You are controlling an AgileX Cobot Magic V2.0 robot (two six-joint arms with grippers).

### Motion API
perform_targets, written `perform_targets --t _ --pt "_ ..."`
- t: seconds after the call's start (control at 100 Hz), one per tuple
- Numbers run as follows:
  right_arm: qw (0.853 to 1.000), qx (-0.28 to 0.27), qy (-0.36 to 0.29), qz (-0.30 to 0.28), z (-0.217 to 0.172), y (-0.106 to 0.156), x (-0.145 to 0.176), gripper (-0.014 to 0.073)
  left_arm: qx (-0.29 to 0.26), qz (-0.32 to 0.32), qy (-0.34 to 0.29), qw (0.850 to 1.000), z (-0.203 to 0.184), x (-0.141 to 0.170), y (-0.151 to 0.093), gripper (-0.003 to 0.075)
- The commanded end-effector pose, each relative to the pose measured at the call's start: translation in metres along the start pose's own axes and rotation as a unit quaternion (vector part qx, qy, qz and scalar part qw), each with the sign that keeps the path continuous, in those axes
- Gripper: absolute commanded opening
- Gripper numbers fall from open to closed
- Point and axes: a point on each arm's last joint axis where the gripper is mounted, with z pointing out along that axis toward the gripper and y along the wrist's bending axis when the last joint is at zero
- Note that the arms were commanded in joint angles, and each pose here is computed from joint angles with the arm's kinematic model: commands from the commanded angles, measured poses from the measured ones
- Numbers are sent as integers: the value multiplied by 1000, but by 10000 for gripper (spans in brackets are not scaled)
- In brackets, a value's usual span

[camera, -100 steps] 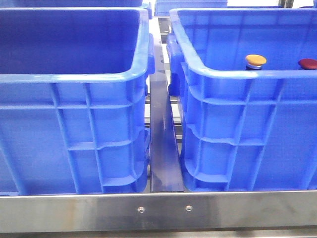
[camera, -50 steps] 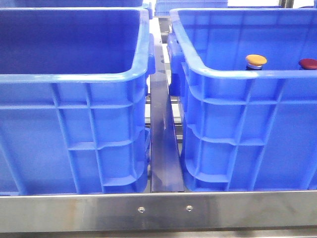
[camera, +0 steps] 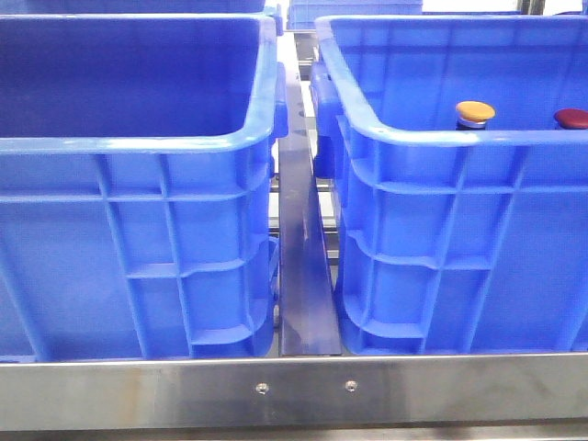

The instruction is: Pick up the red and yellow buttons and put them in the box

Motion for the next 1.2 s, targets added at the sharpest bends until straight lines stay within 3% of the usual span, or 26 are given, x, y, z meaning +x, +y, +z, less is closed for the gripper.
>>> perform_targets --t 0.0,0.18,0.37,0.48,0.52,0.78,0.92,1.03,1.06,1.19 --pt "1000 18 -13 2 0 -4 -9 -67 1 -7 -32 999 -1 7 0 -19" --pt "996 92 -11 20 -1 -17 -9 -67 1 -7 -32 999 -1 7 0 -19" --pt "991 131 17 13 -3 -25 -3 -67 1 -7 -32 999 -1 7 0 -19" --pt "986 158 10 47 -8 -28 -4 -67 1 -7 -32 999 -1 7 0 -19" --pt "986 163 8 28 -12 -27 -4 -67 1 -7 -32 999 -1 7 0 -19" --pt "985 166 -52 19 -27 -23 6 -67 1 -7 -32 999 -1 7 0 -19" --pt "981 165 -98 12 -27 -20 32 -67 1 -7 -32 999 -1 7 0 -19" --pt "981 162 -98 42 -29 -17 63 -67 1 -7 -32 999 -1 7 0 -19" --pt "984 159 -71 48 -30 -16 66 -67 1 -7 -32 999 -1 7 0 -19" --pt "984 157 -73 39 -36 -14 67 -67 1 -7 -32 999 -1 7 0 -19"
